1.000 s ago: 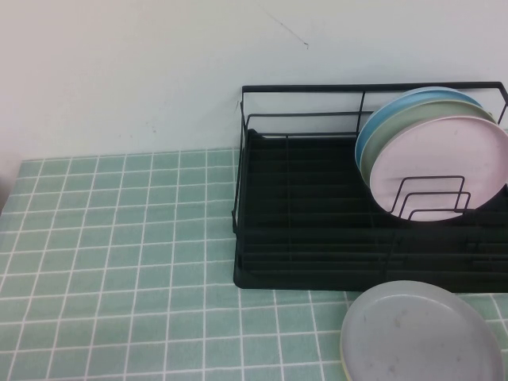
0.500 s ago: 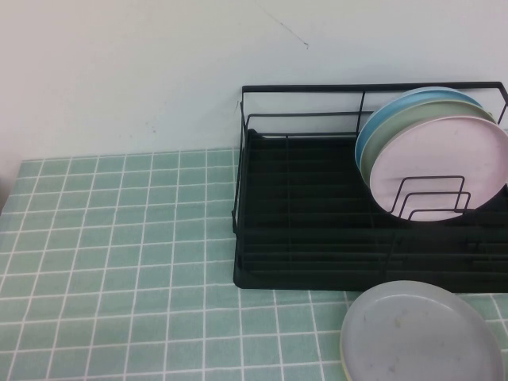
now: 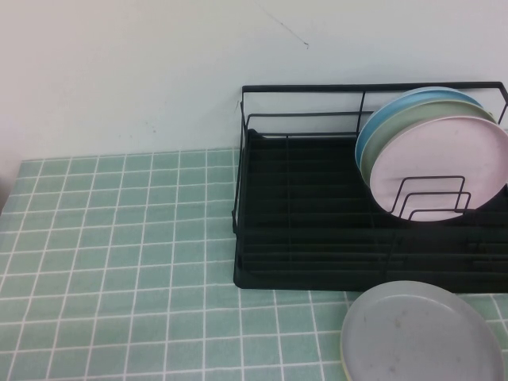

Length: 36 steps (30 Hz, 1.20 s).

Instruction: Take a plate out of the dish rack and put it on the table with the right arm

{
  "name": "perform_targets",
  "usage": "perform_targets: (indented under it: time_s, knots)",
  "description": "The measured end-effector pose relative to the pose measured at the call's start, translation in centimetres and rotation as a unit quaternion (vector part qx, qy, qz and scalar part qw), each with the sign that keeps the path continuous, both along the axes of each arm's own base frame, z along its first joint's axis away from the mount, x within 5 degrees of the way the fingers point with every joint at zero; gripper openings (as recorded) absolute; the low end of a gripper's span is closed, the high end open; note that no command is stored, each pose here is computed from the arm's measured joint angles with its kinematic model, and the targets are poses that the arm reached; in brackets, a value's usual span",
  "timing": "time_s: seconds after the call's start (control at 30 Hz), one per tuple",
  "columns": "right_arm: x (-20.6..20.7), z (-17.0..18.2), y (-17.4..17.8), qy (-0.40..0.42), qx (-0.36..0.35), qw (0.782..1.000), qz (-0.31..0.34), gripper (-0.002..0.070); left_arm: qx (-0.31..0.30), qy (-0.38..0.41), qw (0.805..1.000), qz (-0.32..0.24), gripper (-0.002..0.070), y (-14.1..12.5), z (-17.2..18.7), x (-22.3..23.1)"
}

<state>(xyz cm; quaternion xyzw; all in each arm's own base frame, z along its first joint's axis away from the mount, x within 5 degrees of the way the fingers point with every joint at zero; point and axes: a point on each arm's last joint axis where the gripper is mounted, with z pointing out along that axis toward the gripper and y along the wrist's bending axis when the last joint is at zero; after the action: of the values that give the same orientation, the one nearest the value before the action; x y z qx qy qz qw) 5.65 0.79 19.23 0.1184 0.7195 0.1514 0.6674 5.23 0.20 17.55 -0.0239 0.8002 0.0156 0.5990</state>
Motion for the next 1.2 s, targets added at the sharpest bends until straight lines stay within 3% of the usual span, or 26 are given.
perform_targets:
  time_s: [0.33, 0.53, 0.67, 0.9, 1.2]
  knots:
    - [0.2, 0.9, 0.3, 0.016, 0.015, 1.0, 0.017, -0.0001, 0.0, 0.0, 1.0, 0.0, -0.0004, 0.0, 0.0, 0.0]
    - [3.7, 5.3, 0.8, 0.125, -0.059, 0.988, 0.073, -0.0001, 0.0, 0.0, 1.0, 0.0, -0.0004, 0.0, 0.0, 0.0]
    - [7.7, 8.4, 0.9, 0.165, -0.166, 0.963, 0.131, -0.0001, 0.0, 0.0, 1.0, 0.0, -0.0004, 0.0, 0.0, 0.0]
    - [13.7, 11.2, 0.6, 0.151, -0.353, 0.902, 0.197, 0.0015, 0.0, 0.0, 1.0, 0.0, -0.0004, 0.0, 0.0, 0.0]
    - [20.5, 10.8, 0.9, 0.147, -0.447, 0.831, 0.297, 0.0265, 0.0, 0.0, 1.0, 0.0, -0.0004, 0.0, 0.0, 0.0]
